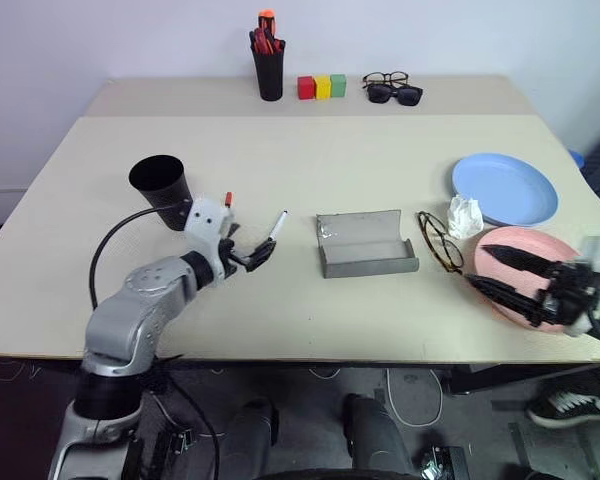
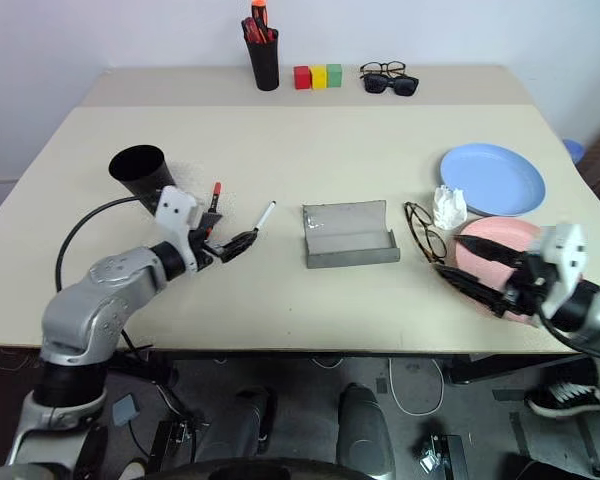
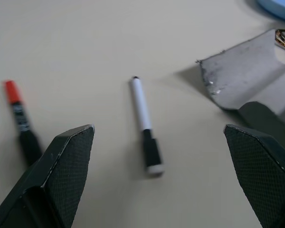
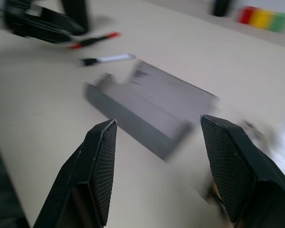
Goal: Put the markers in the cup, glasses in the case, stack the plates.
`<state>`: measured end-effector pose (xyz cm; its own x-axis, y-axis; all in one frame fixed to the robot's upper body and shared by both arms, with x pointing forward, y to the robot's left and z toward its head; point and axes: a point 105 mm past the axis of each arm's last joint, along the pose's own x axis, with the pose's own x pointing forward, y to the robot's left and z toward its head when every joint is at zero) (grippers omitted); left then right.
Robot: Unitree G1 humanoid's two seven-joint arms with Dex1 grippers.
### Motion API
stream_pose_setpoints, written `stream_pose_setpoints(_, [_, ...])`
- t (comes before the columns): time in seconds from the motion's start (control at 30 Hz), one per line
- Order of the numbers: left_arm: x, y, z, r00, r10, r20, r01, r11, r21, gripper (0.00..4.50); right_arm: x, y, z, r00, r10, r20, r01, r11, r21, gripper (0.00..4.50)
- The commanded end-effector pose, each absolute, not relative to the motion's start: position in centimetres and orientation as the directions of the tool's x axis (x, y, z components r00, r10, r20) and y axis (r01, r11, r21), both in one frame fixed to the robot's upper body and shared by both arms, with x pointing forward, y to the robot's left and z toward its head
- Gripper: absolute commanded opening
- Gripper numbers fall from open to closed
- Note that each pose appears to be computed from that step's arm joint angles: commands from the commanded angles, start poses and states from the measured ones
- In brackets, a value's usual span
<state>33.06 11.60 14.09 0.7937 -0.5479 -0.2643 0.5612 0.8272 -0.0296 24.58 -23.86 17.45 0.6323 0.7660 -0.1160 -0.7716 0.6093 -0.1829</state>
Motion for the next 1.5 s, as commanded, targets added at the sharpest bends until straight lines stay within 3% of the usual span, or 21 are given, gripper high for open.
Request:
stream_pose_setpoints(0.03, [33.4, 10.7, 14.4, 0.777, -0.542, -0.322, 0.563, 0.826, -0.032, 4.50, 24.8, -22.6, 18.1, 0.557, 0.817, -0.149, -0.825, 0.524, -0.210, 2.80])
stream_pose_setpoints(0.27, [35.2, 9.7, 13.3, 0.775, -0.440, -0.453, 0.451, 0.888, -0.092, 4.50, 25.8, -22.1, 18.3, 0.509, 0.845, -0.166, -0.853, 0.470, -0.226, 2.80])
stream_pose_setpoints(0.73, [39.3, 8.1, 12.4, 0.745, -0.308, -0.592, 0.318, 0.944, -0.091, 4.50, 25.9, -22.7, 18.6, 0.548, 0.824, -0.145, -0.825, 0.504, -0.256, 2.80])
stream_pose_setpoints(0.83, [40.1, 8.1, 12.5, 0.737, -0.277, -0.617, 0.298, 0.952, -0.071, 3.60, 25.8, -22.9, 18.6, 0.561, 0.815, -0.141, -0.816, 0.517, -0.260, 2.87])
stream_pose_setpoints(1.07, [40.4, 7.7, 12.6, 0.706, -0.265, -0.657, 0.295, 0.953, -0.066, 0.08, 25.6, -23.2, 18.3, 0.582, 0.802, -0.134, -0.801, 0.538, -0.262, 2.87])
stream_pose_setpoints(1.3, [39.2, 6.8, 13.1, 0.681, -0.328, -0.655, 0.347, 0.932, -0.105, 0.03, 25.9, -23.4, 18.2, 0.598, 0.792, -0.125, -0.789, 0.554, -0.267, 2.87])
stream_pose_setpoints(1.4, [39.5, 6.2, 17.5, 0.817, -0.397, -0.418, 0.429, 0.903, -0.018, 0.03, 26.3, -23.4, 18.3, 0.602, 0.790, -0.114, -0.784, 0.559, -0.268, 2.87])
stream_pose_setpoints(1.5, [39.6, 7.9, 23.9, 0.950, -0.313, 0.013, 0.308, 0.941, 0.140, 0.03, 26.8, -23.3, 18.5, 0.602, 0.792, -0.101, -0.782, 0.560, -0.272, 2.87])
